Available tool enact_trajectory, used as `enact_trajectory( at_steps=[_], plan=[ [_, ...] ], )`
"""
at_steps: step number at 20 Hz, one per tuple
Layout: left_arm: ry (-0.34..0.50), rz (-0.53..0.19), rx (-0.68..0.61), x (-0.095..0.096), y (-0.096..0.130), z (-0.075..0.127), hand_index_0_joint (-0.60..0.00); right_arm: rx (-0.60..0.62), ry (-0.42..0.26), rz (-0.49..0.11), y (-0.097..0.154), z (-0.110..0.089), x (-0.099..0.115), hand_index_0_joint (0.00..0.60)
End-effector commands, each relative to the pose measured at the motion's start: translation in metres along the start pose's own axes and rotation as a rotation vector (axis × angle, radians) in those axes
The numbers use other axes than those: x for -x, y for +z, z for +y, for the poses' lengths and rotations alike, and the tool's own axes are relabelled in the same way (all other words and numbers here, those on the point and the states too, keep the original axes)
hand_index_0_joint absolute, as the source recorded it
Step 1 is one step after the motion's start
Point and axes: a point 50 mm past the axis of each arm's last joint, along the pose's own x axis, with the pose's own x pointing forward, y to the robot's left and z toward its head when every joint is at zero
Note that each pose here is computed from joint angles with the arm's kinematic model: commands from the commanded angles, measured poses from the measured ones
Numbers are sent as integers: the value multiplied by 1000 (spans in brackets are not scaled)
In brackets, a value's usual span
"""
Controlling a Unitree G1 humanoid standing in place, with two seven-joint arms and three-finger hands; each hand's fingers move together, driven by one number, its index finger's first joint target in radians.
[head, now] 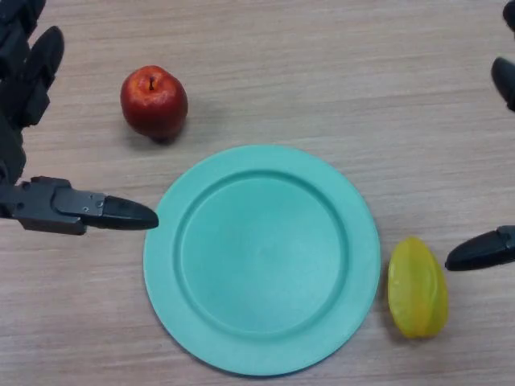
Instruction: Pick up the red apple and place it on the plate
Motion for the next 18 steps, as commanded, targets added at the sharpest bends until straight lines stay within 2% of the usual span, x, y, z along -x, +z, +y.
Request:
enact_trajectory(
  at_steps=[1,3,5,6,7,10,13,14,17,18],
  plan=[
    [70,-148,-87,5,27,18,0,116,-37,-238,32,-7,6,0],
    [74,-133,-81,0,22,20,0,142,-56,-239,30,-8,4,0],
    [96,-139,-116,-12,25,27,0,164,-74,-255,30,-11,3,0],
    [112,-186,-167,-23,24,28,0,178,-85,-263,31,-13,3,0],
    [118,-196,-176,-27,23,28,0,180,-91,-270,31,-14,3,0],
    [68,-185,-219,-54,5,24,0,147,-119,-257,30,-18,6,0],
    [38,-161,-250,-70,-11,19,0,130,-129,-238,28,-20,8,0],
    [13,-114,-251,-79,-22,15,0,127,-138,-236,26,-22,8,0],
    [16,-100,-271,-91,-35,9,0,92,-145,-226,21,-23,11,0],
    [49,-120,-322,-99,-39,8,0,62,-147,-213,18,-25,11,0]
  ],
)
